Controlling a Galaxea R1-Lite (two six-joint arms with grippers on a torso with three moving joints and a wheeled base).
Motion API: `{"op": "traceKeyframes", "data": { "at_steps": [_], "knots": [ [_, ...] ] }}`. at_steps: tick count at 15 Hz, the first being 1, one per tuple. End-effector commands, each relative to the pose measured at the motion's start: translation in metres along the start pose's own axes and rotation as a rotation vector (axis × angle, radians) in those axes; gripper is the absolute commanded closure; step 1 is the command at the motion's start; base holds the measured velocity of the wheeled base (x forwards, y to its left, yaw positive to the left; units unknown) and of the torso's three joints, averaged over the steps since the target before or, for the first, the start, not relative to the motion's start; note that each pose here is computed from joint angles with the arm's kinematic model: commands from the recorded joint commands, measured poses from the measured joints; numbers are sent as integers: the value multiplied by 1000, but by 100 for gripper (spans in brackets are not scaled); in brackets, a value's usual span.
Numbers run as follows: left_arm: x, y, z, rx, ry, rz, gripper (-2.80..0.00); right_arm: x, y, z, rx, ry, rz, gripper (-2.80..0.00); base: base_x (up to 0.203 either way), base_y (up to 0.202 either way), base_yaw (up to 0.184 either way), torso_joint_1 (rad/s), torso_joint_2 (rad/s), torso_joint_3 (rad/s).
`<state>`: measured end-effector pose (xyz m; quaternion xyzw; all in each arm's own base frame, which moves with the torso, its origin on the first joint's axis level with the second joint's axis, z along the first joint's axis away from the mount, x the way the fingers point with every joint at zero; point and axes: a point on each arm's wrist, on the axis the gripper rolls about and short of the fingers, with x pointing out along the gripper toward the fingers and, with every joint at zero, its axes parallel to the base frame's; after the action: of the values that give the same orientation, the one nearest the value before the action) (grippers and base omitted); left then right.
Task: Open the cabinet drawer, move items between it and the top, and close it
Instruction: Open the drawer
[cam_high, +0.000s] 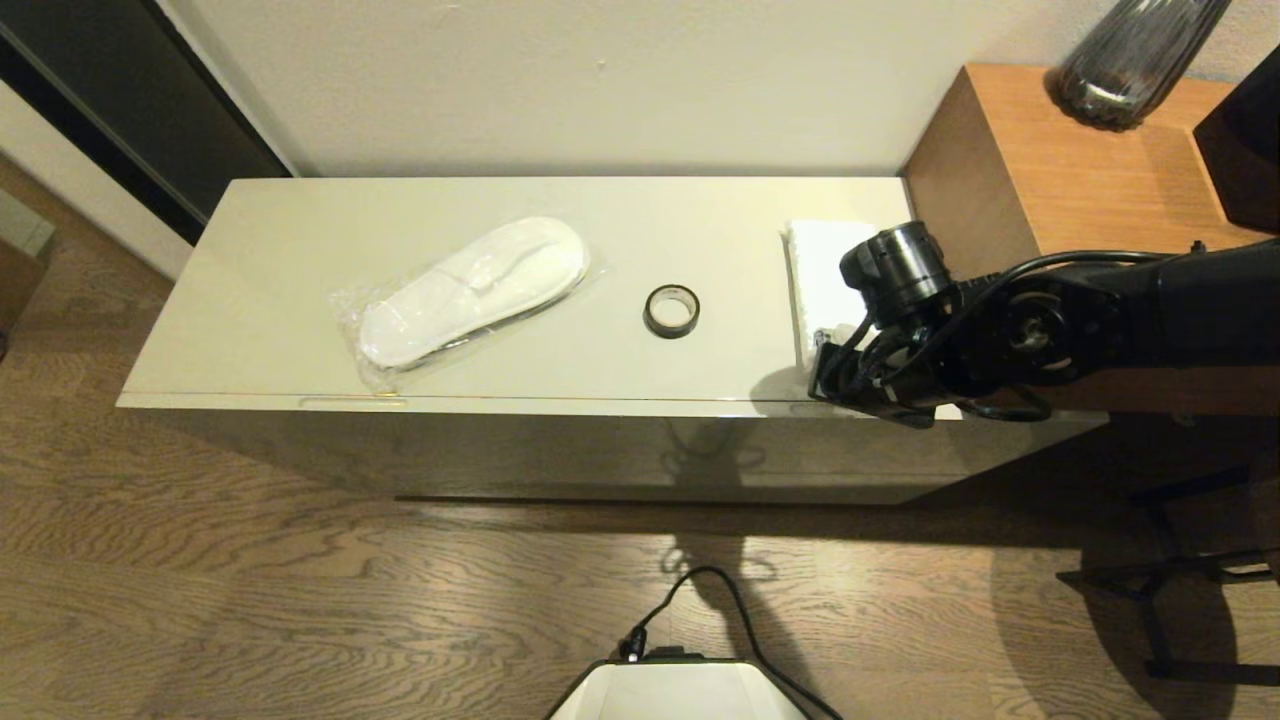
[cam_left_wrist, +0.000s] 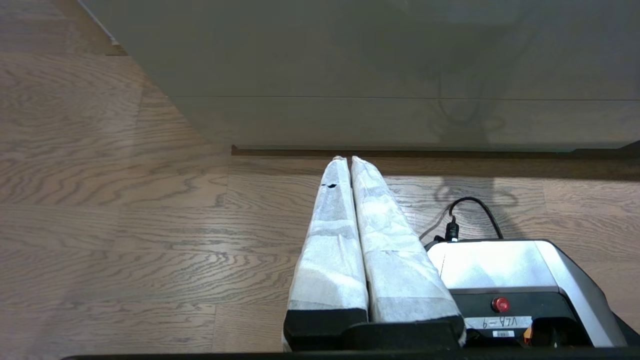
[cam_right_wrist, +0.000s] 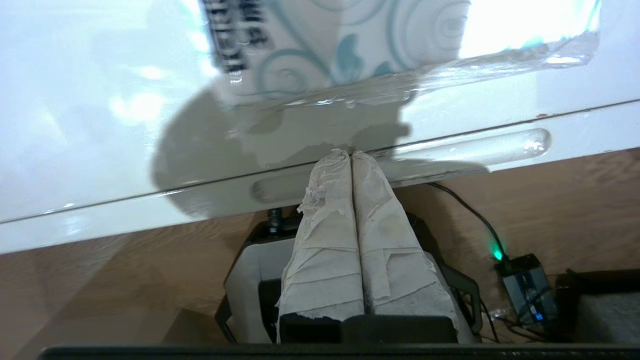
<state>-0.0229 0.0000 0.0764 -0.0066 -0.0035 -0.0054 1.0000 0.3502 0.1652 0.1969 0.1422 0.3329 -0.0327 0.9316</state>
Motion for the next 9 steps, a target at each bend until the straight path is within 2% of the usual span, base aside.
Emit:
{"op": "traceKeyframes", "data": {
  "at_steps": [1, 9],
  "knots": [
    [0, 0, 0, -1, -1, 0, 0, 11, -4, -1, 10, 4, -17, 0, 0, 0, 0, 0, 0, 0],
    [0, 0, 0, -1, -1, 0, 0, 12, -10, -8, 6, 31, -39, 0, 0, 0, 0, 0, 0, 0]
  ]
}}
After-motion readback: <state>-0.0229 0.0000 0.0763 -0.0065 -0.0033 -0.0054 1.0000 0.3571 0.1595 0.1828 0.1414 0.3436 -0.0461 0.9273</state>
